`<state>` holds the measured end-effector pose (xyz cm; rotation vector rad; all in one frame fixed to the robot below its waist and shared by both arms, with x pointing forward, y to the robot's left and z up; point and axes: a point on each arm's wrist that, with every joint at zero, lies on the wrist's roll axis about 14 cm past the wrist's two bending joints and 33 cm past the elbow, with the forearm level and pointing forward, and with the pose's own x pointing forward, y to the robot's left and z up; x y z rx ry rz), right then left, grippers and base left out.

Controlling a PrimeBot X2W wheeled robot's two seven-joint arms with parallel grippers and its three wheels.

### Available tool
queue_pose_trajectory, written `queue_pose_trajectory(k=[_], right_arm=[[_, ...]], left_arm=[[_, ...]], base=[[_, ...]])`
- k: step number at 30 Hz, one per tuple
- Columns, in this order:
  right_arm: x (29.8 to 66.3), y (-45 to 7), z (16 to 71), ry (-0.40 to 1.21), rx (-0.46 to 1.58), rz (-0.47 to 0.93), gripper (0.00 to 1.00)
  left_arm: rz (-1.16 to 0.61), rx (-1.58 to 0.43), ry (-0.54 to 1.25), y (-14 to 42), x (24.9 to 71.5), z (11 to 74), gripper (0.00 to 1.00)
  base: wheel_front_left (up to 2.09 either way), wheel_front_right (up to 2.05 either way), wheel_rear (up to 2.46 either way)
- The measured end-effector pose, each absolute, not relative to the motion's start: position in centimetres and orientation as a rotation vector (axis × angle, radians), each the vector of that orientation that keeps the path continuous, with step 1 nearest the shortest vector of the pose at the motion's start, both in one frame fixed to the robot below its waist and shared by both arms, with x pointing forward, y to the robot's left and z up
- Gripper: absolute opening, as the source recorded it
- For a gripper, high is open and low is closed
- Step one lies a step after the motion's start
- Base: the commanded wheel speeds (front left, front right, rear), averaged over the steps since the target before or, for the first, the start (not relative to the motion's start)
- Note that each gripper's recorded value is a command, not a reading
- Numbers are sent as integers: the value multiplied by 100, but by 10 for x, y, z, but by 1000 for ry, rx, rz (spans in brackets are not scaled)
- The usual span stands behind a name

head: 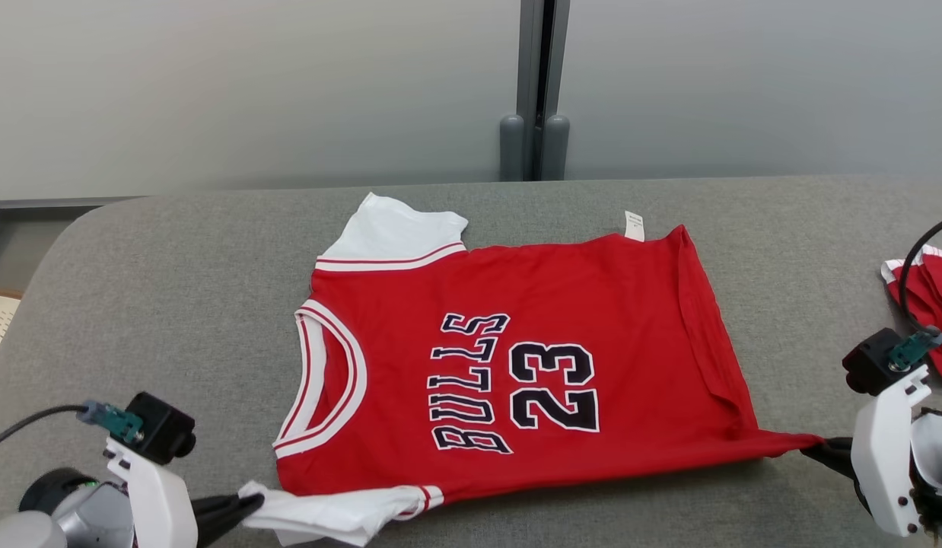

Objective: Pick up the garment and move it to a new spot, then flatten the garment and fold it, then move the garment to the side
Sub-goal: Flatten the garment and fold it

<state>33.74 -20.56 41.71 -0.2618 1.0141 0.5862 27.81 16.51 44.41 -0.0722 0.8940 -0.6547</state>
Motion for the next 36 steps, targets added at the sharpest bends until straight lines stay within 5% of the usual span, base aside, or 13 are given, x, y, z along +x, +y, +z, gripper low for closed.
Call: queue_pose_trajectory(k=[26,27,28,29,30,31,32,36], right_arm=[[410,-183,382,953,-263,580,0],[414,-181,384,931,-262,584,29],[417,-179,385,912,-258,585,100],[421,-179,386,901,-253,579,100],[422,-180,385,898,-251,573,100],[422,-180,384,896,-248,572,100],[423,-180,384,889,-243,570,100],[434,-181,387,829,-209,539,100]], left_arm=[[-527,94,718,162,414,433,0],[-524,95,725,163,416,430,0],[-526,95,732,162,416,427,0],[-526,96,743,162,416,424,0],[-523,96,755,163,415,420,6],[-515,100,761,164,415,417,25],[-498,99,762,167,417,416,100],[-461,105,679,167,431,424,100]], base=[[0,0,0],[0,0,0],[0,0,0],[0,0,0],[0,0,0],[0,0,0],[0,0,0],[0,0,0]])
